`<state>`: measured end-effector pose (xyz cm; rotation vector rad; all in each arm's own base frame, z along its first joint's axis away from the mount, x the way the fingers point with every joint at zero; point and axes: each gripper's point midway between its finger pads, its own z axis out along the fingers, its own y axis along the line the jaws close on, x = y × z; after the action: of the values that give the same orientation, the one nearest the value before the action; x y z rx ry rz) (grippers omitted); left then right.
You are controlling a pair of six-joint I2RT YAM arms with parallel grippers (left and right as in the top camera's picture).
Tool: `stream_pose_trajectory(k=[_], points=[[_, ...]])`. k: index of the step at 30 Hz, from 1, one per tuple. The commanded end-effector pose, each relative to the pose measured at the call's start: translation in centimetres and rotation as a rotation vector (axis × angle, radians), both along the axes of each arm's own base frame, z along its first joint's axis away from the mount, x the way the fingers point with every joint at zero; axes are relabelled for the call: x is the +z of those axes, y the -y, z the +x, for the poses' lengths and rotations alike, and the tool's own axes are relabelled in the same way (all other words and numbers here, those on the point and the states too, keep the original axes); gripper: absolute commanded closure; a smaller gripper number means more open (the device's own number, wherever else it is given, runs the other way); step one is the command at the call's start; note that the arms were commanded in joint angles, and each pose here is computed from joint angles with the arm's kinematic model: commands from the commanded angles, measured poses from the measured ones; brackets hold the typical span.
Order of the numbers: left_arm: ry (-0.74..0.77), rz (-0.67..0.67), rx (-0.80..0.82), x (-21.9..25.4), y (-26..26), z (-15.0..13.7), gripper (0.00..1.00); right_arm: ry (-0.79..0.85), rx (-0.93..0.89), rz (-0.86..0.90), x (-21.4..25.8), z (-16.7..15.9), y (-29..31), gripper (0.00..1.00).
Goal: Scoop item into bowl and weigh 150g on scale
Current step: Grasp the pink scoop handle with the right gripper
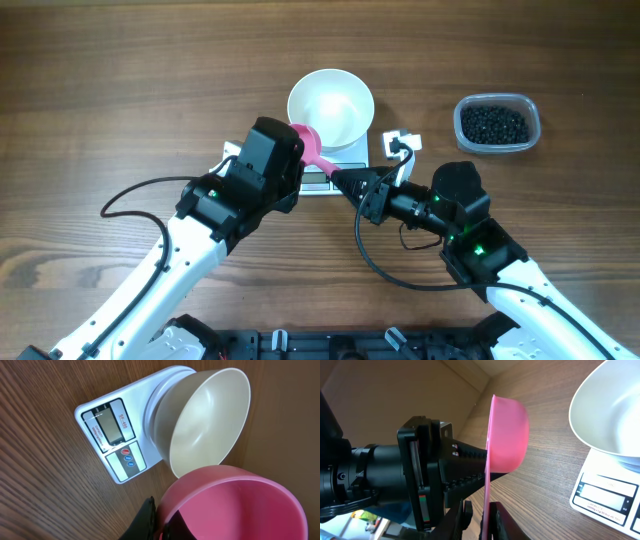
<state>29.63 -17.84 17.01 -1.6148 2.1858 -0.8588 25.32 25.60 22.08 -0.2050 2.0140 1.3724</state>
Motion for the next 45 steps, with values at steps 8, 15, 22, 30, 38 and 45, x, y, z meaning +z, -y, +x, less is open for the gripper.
stream_pose_trajectory(k=[8, 15, 22, 30, 38, 45], points=[[-0.001, -0.029, -0.056, 0.53, 0.89, -0.56, 0.96, 0.014, 0.045, 0.016, 0.8, -0.49, -0.58, 0.8], [-0.001, -0.029, -0.056, 0.53, 0.89, -0.56, 0.96, 0.013, 0.045, 0.017, 0.8, -0.49, -0.58, 0.88], [0.007, -0.016, -0.074, 0.54, 0.9, -0.55, 0.96, 0.013, 0.045, 0.017, 0.79, -0.5, -0.58, 0.96], [0.003, -0.016, -0.078, 0.48, 0.91, -0.64, 0.96, -0.012, 0.039, 0.029, 0.8, -0.49, -0.58, 0.94], [0.003, -0.015, -0.078, 0.47, 0.91, -0.65, 0.96, -0.008, 0.039, 0.029, 0.85, -0.48, -0.58, 0.88], [0.01, -0.002, -0.096, 0.46, 0.9, -0.66, 0.96, -0.008, 0.036, 0.029, 0.84, -0.43, -0.56, 0.86]])
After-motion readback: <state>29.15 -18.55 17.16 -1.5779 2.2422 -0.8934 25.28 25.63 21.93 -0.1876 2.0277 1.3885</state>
